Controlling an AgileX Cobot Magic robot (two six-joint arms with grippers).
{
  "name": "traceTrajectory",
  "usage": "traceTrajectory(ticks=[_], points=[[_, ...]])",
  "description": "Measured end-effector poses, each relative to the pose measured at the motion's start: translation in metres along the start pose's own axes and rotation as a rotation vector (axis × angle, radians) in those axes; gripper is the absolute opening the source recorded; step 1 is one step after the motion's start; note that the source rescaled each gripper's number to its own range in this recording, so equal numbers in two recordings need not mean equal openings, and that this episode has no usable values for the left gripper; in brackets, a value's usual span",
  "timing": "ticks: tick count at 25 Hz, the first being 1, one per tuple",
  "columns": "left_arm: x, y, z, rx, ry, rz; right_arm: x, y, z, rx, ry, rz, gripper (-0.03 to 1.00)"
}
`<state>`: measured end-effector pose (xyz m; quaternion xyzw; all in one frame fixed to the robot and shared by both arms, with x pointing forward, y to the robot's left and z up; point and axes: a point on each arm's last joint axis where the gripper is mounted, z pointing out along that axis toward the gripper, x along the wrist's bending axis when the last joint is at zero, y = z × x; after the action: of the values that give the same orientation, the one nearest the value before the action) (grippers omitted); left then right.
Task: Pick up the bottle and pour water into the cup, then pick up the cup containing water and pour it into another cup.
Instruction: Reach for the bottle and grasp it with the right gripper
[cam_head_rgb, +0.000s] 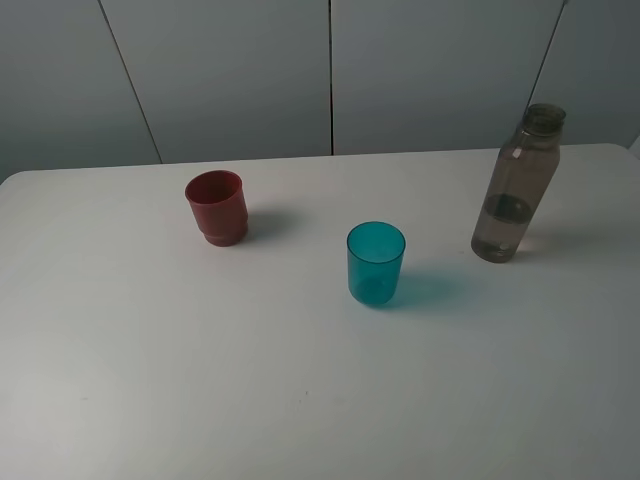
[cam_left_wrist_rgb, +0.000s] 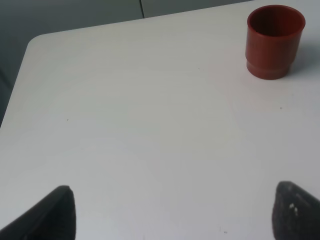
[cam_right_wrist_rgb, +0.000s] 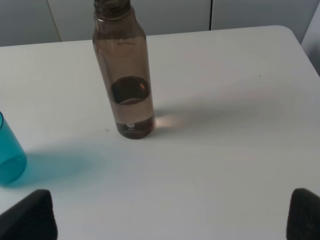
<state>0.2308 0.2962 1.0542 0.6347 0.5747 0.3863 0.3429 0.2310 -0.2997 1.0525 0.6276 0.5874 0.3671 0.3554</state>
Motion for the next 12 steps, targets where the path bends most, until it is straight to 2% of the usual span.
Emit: traceTrajectory(ticks=[12], points=[[0.0000, 0.0000, 0.0000, 0.000, 0.000, 0.000, 0.0000, 0.0000, 0.0000, 0.000, 0.000, 0.000, 1.00]])
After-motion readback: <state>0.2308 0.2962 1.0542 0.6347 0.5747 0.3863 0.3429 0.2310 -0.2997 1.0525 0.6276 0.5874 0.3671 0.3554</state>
